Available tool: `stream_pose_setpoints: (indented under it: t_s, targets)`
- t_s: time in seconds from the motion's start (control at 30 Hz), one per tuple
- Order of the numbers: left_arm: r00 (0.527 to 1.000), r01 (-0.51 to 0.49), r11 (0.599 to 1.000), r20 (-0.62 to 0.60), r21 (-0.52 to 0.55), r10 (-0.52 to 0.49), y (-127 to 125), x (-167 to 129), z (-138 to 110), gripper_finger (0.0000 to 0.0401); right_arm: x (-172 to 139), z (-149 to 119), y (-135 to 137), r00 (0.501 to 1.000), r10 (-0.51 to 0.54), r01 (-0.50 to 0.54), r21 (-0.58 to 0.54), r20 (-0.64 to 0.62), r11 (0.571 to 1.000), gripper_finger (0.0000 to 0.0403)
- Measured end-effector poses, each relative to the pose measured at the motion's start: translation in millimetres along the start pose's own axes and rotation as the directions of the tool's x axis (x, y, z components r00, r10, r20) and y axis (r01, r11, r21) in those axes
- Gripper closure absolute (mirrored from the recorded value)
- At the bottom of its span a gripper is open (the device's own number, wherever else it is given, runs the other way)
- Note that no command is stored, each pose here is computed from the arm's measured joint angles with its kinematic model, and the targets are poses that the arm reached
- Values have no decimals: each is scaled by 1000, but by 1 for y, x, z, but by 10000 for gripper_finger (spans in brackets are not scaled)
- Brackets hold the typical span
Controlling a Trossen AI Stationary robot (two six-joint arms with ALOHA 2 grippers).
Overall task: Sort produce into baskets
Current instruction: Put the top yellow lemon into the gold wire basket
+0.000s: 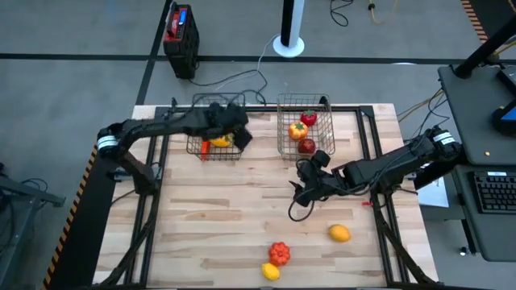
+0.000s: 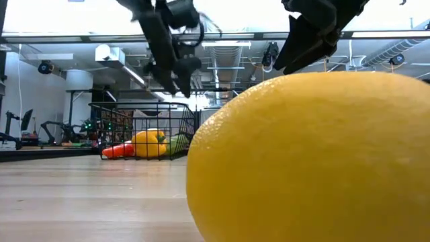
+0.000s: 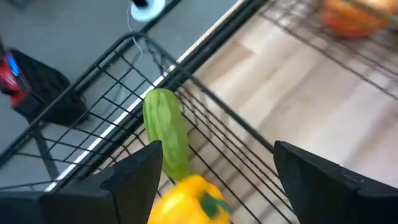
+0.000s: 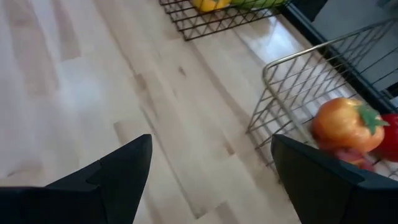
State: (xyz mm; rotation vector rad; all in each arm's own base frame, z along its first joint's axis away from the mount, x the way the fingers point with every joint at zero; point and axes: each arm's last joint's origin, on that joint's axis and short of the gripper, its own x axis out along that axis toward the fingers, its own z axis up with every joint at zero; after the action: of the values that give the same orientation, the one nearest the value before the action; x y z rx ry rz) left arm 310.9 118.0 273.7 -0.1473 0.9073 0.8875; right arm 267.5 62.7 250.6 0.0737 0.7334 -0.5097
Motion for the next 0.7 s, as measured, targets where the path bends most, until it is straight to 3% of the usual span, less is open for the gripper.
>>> stream_pose_setpoints:
  t_s: [0.17,0.33,0.53,0.7]
  targets:
    - [995,33,998,91,62,-38,-42,-54,-20,114,-9,-6,12,997,77,-77,28,-17,997,83]
    - [969,125,980,192,158,-154,-84,-105,-49,114,-15,-14,24,958,258,-240,142,-123,960,83]
    - [932,161,963,288,218,-221,-118,-148,-86,114,-13,-30,41,841,438,-329,342,-317,880,83]
    - [904,210,953,327,220,-275,-130,-172,-108,113,-12,-51,61,689,523,-299,460,-502,836,83]
